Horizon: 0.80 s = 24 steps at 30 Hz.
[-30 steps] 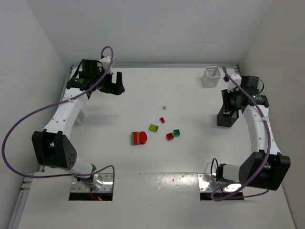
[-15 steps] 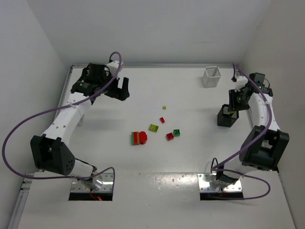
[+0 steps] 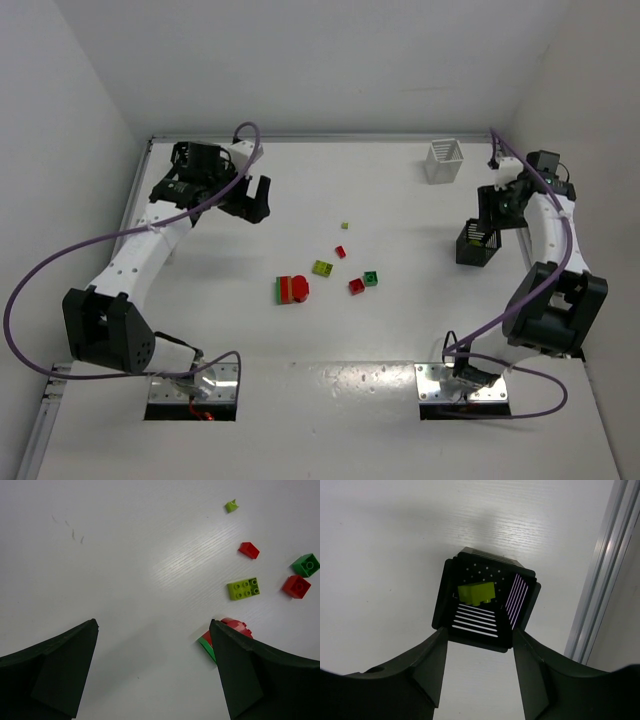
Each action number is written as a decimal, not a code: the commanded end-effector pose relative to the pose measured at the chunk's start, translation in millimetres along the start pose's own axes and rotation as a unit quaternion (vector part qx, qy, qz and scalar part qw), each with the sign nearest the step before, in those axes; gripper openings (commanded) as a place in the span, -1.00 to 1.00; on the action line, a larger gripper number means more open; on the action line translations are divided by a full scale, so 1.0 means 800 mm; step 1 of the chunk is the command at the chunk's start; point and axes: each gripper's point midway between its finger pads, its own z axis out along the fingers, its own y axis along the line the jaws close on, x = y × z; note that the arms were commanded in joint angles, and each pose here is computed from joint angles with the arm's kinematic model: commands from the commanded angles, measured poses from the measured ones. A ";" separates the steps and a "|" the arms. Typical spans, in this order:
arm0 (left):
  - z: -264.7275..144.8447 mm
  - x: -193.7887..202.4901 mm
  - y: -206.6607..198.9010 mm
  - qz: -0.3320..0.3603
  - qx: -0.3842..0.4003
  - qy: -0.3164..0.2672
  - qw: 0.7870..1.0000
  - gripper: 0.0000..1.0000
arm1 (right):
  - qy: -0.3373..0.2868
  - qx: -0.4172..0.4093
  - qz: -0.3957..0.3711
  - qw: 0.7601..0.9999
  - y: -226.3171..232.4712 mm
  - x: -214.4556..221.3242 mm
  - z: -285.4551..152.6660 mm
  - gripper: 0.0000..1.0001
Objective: Sort the legos into containers by color
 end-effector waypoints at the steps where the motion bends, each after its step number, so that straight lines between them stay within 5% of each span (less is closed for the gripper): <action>1: -0.013 -0.009 -0.003 0.014 0.000 -0.017 1.000 0.99 | -0.044 0.004 -0.011 0.999 -0.006 -0.036 -0.020 0.11; 8: -0.016 0.003 -0.006 0.022 0.006 -0.009 1.000 0.99 | -0.078 -0.127 -0.106 0.983 0.076 -0.032 -0.039 -0.05; 15: -0.015 0.017 0.001 0.013 0.009 0.002 1.000 0.99 | -0.060 -0.312 -0.283 0.905 0.238 0.026 -0.039 -0.03; 24: -0.016 0.019 0.009 -0.007 0.020 -0.001 1.000 0.99 | -0.031 -0.360 -0.518 0.775 0.338 0.074 -0.002 0.09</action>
